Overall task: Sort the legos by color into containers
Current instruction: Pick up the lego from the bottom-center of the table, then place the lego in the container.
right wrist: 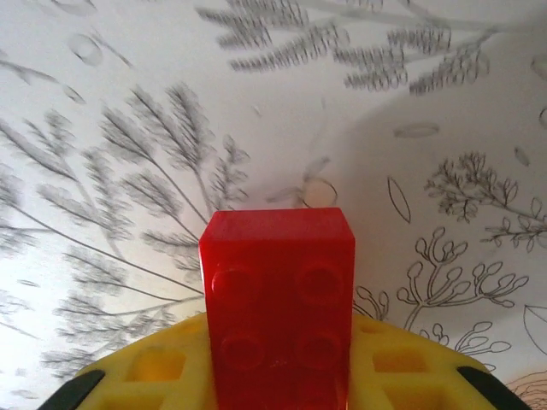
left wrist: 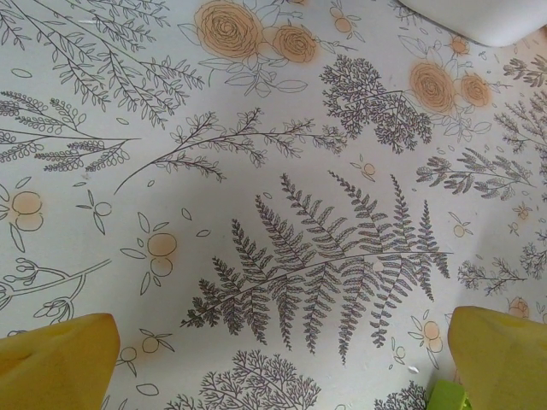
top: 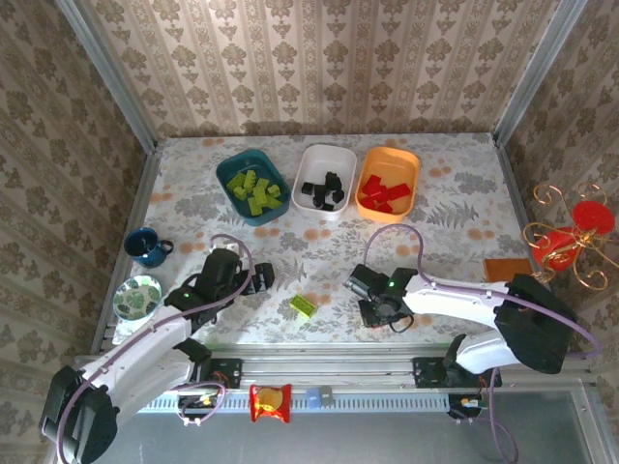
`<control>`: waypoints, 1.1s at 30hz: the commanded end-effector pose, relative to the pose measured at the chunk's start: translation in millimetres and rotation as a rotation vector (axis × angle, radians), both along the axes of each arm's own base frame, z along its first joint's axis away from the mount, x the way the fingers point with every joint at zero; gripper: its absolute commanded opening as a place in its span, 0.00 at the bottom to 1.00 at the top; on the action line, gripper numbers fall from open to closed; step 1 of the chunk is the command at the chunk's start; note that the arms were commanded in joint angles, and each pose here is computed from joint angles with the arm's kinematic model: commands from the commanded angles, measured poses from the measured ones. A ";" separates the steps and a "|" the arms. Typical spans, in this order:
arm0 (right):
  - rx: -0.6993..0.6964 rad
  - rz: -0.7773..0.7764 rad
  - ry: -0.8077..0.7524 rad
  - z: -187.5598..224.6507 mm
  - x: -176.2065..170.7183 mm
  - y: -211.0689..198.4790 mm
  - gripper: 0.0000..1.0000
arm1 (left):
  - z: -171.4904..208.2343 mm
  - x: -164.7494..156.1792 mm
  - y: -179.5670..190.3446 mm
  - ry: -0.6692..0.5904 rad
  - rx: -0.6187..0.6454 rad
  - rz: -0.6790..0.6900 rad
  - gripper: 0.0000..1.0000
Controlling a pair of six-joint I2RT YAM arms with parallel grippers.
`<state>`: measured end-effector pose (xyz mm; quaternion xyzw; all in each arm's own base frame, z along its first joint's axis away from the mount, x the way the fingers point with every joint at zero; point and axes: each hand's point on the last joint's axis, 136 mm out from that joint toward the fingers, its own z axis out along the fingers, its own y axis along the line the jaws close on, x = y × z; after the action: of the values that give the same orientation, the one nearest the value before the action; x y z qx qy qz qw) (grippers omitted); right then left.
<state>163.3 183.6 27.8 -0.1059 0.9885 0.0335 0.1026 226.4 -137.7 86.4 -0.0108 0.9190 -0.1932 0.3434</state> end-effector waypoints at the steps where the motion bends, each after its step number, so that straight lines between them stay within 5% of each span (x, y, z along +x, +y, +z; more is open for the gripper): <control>1: 0.054 0.037 -0.123 36.8 33.0 19.2 0.26 | 4.5 0.2 -0.5 -0.008 -0.021 -0.002 1.00; 10: 0.217 -0.193 -0.450 144.7 173.8 -13.1 0.22 | 9.9 1.7 -8.5 -0.015 -0.062 -0.025 1.00; 17: 0.121 -0.443 -0.464 124.8 275.6 -71.5 0.22 | 10.2 1.7 -10.6 -0.002 -0.057 -0.036 1.00; 29: -0.144 -0.532 -0.377 80.0 333.5 -106.1 0.24 | 4.7 -2.1 -14.8 0.037 -0.043 -0.070 1.00; 33: -0.111 -0.536 -0.395 89.5 337.9 -101.4 0.49 | 2.7 -3.0 -15.8 0.047 -0.039 -0.079 1.00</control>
<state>499.7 88.6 105.2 0.1445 0.9462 -0.0516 0.2848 219.2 -149.2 78.0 0.0036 0.9262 -0.2177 0.3080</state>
